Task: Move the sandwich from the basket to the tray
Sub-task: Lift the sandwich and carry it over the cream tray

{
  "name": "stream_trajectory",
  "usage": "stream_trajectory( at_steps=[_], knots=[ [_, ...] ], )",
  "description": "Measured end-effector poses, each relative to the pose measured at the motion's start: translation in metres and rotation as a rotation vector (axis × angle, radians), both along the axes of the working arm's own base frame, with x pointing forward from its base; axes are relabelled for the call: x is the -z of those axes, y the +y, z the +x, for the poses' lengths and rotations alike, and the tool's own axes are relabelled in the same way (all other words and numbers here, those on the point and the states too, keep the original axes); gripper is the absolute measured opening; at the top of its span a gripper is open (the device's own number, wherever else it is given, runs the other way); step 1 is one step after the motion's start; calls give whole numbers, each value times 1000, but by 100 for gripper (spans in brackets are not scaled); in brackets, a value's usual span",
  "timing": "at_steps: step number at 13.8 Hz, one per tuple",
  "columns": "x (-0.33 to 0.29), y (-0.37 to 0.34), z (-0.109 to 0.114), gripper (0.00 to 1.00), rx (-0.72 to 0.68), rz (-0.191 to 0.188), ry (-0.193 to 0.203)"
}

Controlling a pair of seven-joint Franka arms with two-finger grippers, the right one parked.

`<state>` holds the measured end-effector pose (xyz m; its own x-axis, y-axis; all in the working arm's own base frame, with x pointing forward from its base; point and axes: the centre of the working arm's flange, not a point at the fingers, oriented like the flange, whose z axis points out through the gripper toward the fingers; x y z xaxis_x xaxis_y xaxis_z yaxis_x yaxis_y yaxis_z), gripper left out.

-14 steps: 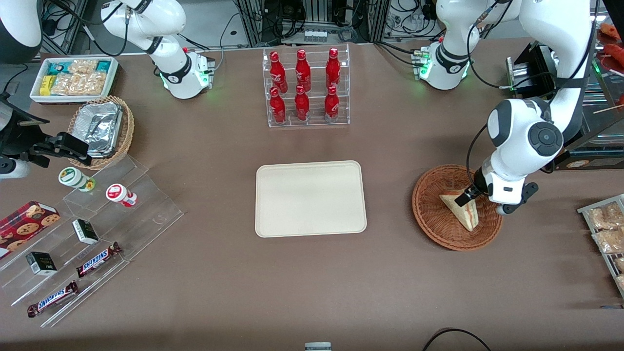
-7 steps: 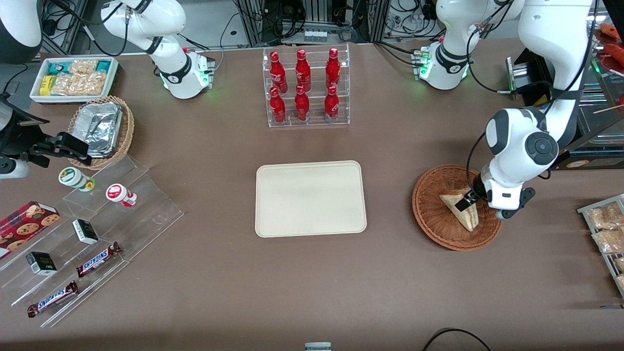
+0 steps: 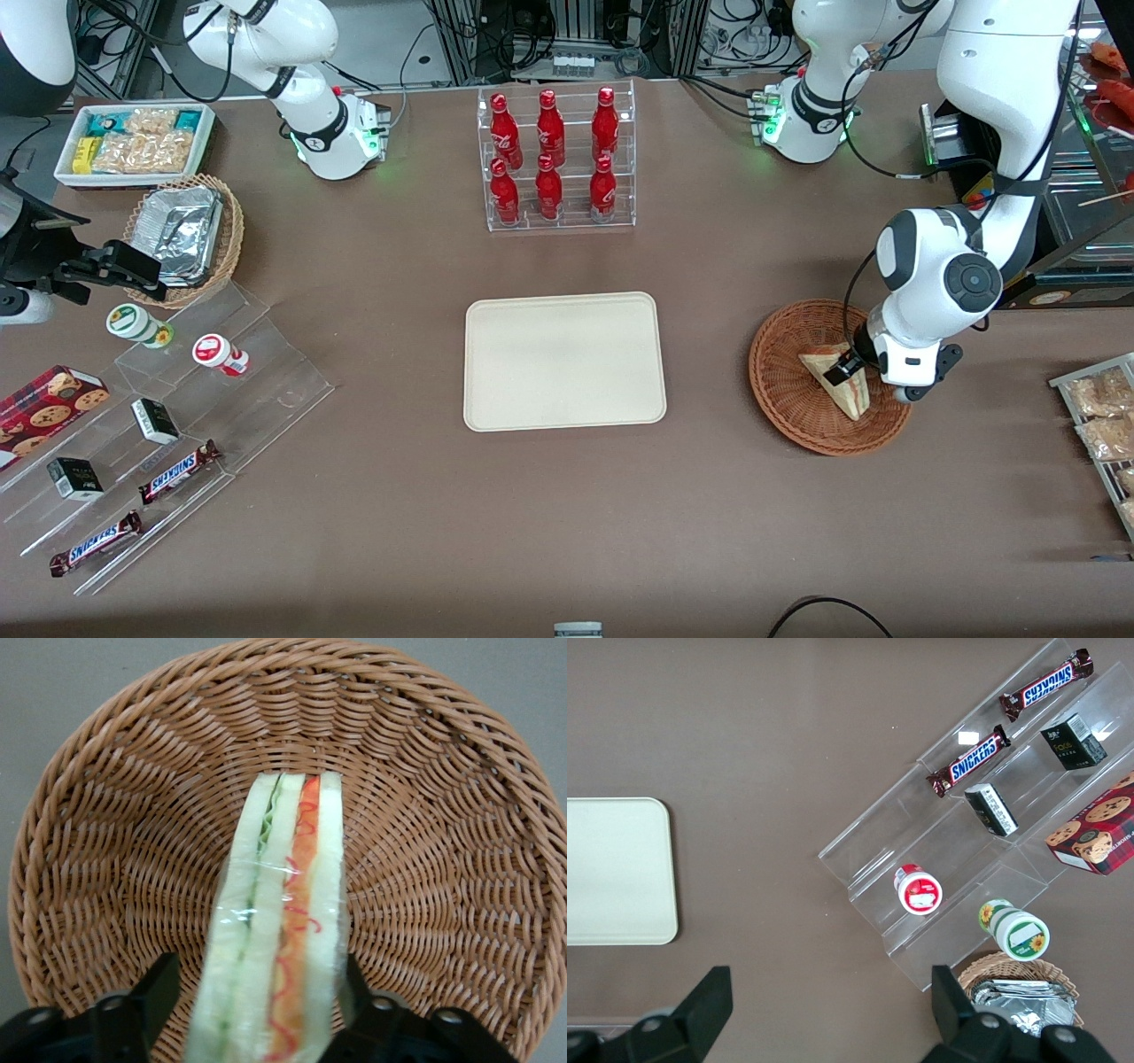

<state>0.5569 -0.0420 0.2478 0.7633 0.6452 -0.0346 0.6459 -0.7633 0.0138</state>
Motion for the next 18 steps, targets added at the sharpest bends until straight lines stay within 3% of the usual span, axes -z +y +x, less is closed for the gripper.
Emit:
stream_trajectory(
  at_steps=[3,5,8,10,13,18],
  knots=[
    [-4,-1,0,43,-1,0,8],
    [-21,-3,6,35,4,1,20],
    [-68,-19,23,26,36,0,67],
    [-102,-45,34,18,111,-2,85],
    [-117,-98,35,18,270,-5,107],
    [-91,-191,33,18,428,-9,122]
  ],
)
